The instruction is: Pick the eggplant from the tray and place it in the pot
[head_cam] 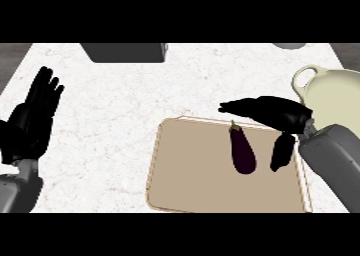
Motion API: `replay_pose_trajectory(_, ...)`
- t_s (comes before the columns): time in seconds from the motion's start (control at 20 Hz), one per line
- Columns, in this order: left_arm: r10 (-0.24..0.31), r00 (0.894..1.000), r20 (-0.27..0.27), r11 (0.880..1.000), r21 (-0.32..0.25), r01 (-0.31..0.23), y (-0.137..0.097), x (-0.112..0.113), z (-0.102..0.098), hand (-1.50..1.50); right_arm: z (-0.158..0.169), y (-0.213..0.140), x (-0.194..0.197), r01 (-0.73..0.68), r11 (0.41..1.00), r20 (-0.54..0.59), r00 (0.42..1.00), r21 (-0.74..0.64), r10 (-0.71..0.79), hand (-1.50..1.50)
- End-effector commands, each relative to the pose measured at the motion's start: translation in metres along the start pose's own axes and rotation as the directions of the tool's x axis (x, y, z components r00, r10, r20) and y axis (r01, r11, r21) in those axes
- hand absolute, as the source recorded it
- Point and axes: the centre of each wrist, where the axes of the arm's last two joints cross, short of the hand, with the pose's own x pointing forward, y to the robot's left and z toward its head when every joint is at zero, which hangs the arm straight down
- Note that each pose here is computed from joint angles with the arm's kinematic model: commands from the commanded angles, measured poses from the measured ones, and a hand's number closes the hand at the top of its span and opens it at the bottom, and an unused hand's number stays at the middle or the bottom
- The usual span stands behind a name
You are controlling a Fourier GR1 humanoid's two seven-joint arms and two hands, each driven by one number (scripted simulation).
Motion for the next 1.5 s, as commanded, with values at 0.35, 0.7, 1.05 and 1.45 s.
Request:
replay_pose_trajectory(0.35,0.010,1.000,-0.001,1.000,-0.013,-0.010,0.004,0.020,0.004,0.00,-0.008,0.056,-0.002,-0.063,0.997,-0.116,0.991,0.039,0.067,-1.50)
replay_pose_trajectory(0.7,0.009,1.000,-0.015,1.000,-0.015,-0.009,0.023,-0.011,0.009,0.00,-0.026,0.024,0.005,-0.043,0.999,-0.129,0.991,0.019,0.045,-1.50)
replay_pose_trajectory(1.05,-0.003,1.000,0.007,1.000,-0.005,0.003,-0.008,-0.001,0.009,0.00,-0.046,0.072,-0.025,-0.074,0.996,-0.158,0.984,0.041,0.080,-1.50)
replay_pose_trajectory(1.45,0.003,1.000,-0.004,1.000,-0.004,-0.003,-0.001,0.005,0.003,0.00,-0.053,0.080,-0.025,-0.064,0.997,-0.168,0.983,0.050,0.072,-1.50)
